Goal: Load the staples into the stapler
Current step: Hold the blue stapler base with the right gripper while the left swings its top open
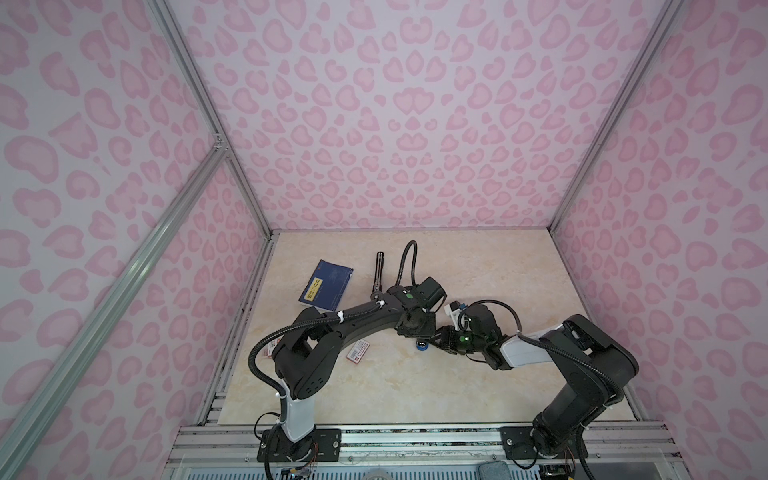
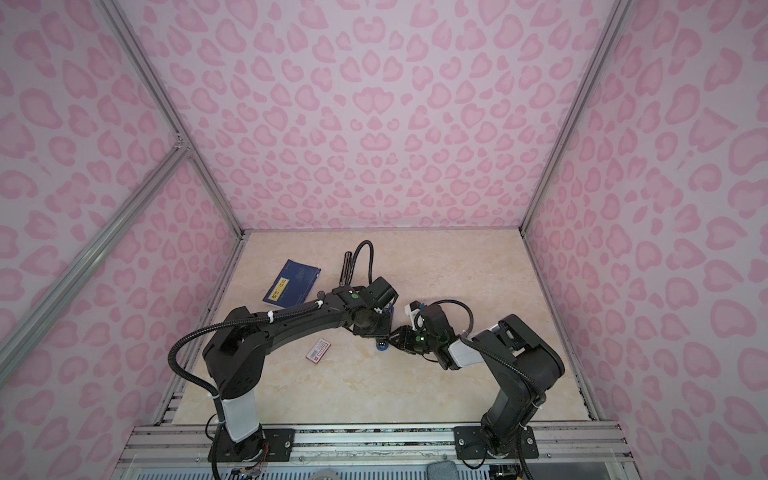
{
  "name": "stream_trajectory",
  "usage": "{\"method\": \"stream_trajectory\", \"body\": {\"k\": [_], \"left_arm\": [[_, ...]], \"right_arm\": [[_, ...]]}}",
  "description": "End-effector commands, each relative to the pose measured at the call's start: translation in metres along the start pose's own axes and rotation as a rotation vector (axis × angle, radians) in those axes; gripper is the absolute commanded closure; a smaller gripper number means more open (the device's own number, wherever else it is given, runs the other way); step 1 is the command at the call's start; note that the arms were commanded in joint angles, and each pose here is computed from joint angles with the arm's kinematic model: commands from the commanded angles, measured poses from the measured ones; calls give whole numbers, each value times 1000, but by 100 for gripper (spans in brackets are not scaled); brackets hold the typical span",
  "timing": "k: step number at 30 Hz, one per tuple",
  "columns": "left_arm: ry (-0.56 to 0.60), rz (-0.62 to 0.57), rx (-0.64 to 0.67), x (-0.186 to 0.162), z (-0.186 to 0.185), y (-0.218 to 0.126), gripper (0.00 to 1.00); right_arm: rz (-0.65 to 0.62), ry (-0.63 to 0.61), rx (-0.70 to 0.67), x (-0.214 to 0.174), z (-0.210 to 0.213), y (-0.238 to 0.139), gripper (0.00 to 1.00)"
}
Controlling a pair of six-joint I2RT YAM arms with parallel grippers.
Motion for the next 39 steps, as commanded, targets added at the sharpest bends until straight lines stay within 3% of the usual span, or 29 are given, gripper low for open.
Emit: {"method": "stream_trajectory", "body": {"k": [1, 10, 13, 20, 33, 39], "left_arm": [[-23, -53, -30, 11, -4, -6, 97], [-69, -107, -44, 17, 1, -18, 96], [-80, -127, -63, 22, 0, -24, 96], [-123, -138, -88, 19, 7, -24, 96], [-149, -154, -86, 21, 19, -31, 96], [-150, -158, -69, 29, 29, -38, 96]], "right_arm": [[2, -10, 42, 0, 7, 1, 70], [31, 11, 64, -2, 6, 8, 66], [38, 9, 74, -3, 7, 9, 72], [54, 12, 95, -4, 9, 12, 74], [89, 56, 103, -7, -3, 22, 100], [102, 67, 41, -10, -19, 24, 100]]}}
Point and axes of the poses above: each gripper's point midway between its finger pads, its own y axis out along the fingers, its own z axis along the line the jaws close on, x = y × z, the point moved 2 cm from there along -y, back along the fingers, and after that the axes turned 14 degrees about y, right-handed, at the moved point
